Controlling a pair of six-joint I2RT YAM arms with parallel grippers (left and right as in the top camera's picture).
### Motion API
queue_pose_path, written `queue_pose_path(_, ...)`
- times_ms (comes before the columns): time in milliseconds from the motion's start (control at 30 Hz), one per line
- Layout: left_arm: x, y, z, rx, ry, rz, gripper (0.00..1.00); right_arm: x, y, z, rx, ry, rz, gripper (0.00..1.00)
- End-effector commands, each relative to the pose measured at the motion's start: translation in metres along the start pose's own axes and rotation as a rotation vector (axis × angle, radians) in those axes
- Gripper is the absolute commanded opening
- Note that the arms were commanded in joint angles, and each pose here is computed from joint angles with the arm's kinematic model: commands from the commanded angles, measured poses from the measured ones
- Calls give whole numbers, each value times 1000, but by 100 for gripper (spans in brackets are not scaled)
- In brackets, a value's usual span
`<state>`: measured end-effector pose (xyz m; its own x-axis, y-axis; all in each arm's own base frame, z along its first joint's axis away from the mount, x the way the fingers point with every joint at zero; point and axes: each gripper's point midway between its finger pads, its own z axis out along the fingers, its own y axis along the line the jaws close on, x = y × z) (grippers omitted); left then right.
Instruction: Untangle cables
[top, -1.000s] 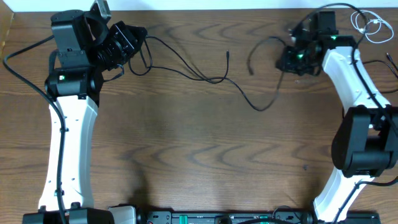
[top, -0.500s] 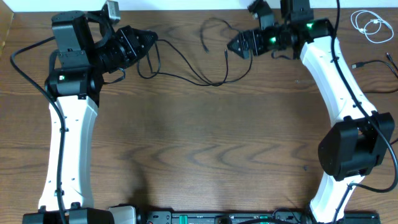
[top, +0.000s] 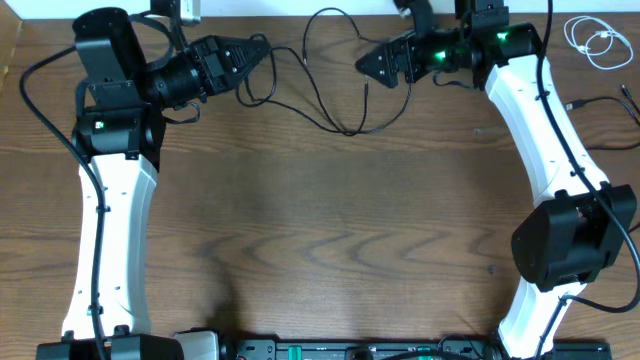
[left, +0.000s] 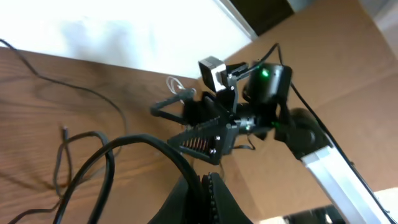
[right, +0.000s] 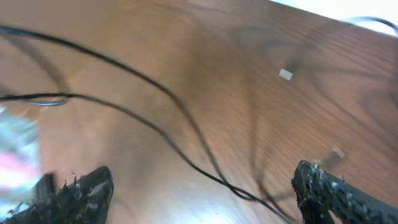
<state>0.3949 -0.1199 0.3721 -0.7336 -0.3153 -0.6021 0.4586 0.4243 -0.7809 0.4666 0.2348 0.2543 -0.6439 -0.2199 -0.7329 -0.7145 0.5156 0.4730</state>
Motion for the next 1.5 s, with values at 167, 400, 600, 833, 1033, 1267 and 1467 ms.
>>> queue_pose_path(167, 8, -21, -1, 73, 45, -63, 7, -15, 83, 22, -231, -39, -274, 90)
queue_pose_path(400, 15, -28, 10, 82, 73, -152, 8, -29, 90, 55, -77, -51, -39, 82)
queue_pose_path(600, 10, -19, 14, 24, 32, -189, 8, -22, 84, 80, 121, -61, 252, 72)
queue_pose_path(833, 8, -17, 14, 11, 18, -216, 8, -25, 69, 89, 341, -168, 401, 67)
queue_pose_path(1033, 3, -20, 14, 20, 5, -244, 7, -24, 66, 94, 366, -185, 416, 61)
queue_pose_path(1267, -14, -33, 12, 65, -48, -180, 7, 10, 46, 111, 407, -74, 472, 48)
queue_pose_path(1467, -34, -14, -1, -6, -145, -186, 7, 34, -2, 79, 531, 9, 515, 24)
